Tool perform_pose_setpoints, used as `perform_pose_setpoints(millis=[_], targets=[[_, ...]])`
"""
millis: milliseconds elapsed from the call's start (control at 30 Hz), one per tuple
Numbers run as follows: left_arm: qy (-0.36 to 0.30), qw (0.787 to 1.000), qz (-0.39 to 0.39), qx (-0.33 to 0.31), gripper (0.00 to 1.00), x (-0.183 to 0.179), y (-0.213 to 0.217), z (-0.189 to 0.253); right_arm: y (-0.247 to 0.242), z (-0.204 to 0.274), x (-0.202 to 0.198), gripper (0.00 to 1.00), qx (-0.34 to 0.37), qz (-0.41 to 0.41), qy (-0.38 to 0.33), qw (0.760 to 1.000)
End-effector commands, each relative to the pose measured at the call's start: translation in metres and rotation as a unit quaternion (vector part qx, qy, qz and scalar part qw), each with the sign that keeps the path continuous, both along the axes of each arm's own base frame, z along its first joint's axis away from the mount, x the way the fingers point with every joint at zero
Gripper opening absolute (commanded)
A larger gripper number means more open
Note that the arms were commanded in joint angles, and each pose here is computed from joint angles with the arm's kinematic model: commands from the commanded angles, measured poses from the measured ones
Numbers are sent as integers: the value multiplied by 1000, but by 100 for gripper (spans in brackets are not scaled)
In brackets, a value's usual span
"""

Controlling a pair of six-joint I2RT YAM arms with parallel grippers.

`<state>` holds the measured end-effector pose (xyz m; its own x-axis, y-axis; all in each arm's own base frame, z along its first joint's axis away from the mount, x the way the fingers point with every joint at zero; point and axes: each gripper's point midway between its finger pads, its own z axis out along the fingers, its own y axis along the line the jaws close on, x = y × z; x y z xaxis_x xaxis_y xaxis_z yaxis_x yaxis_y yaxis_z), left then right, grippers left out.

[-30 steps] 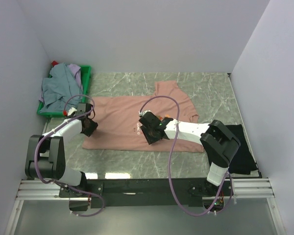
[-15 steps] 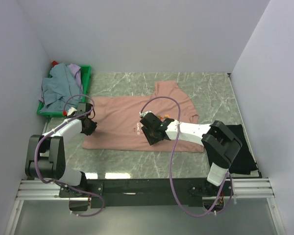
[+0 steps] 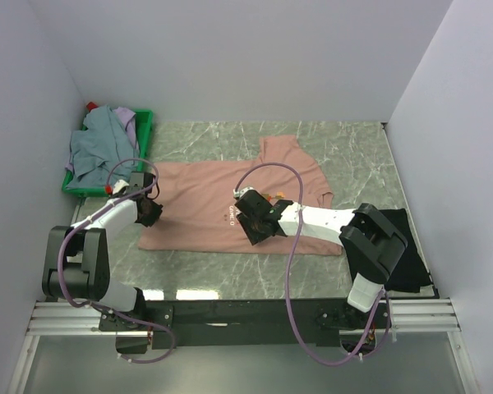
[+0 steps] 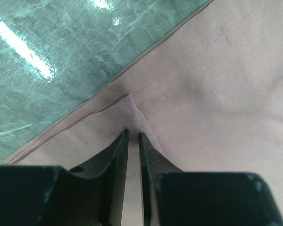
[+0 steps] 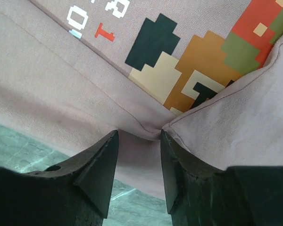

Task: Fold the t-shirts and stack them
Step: Fold the tshirt

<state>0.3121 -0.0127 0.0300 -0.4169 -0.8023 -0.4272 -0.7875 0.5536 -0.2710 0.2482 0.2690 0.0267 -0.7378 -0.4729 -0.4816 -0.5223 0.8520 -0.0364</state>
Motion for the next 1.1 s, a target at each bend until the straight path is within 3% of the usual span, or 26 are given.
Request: perform_pose_setpoints(millis=[0, 200, 400, 500, 733, 1067], targets=[[-19, 1000, -6, 4, 21, 14, -1, 13, 6, 11, 7, 48, 8, 5, -24, 1000], [-22, 1000, -7, 4, 21, 16, -1, 15, 8, 11, 15, 48, 1, -2, -35, 999], [-19, 1000, -7, 6, 18, 14, -1, 14, 14, 12, 21, 41, 5, -7, -41, 999], [-18, 1000, -6, 9, 15, 14, 0, 15, 15, 10, 21, 28, 6, -7, -39, 999], [-23, 1000, -4, 8, 9, 12, 1, 19, 15, 13, 21, 11, 14, -11, -42, 999], [-28, 999, 2, 16, 1, 11, 4, 26, 10, 19, 22, 7, 20, -26, -55, 998]])
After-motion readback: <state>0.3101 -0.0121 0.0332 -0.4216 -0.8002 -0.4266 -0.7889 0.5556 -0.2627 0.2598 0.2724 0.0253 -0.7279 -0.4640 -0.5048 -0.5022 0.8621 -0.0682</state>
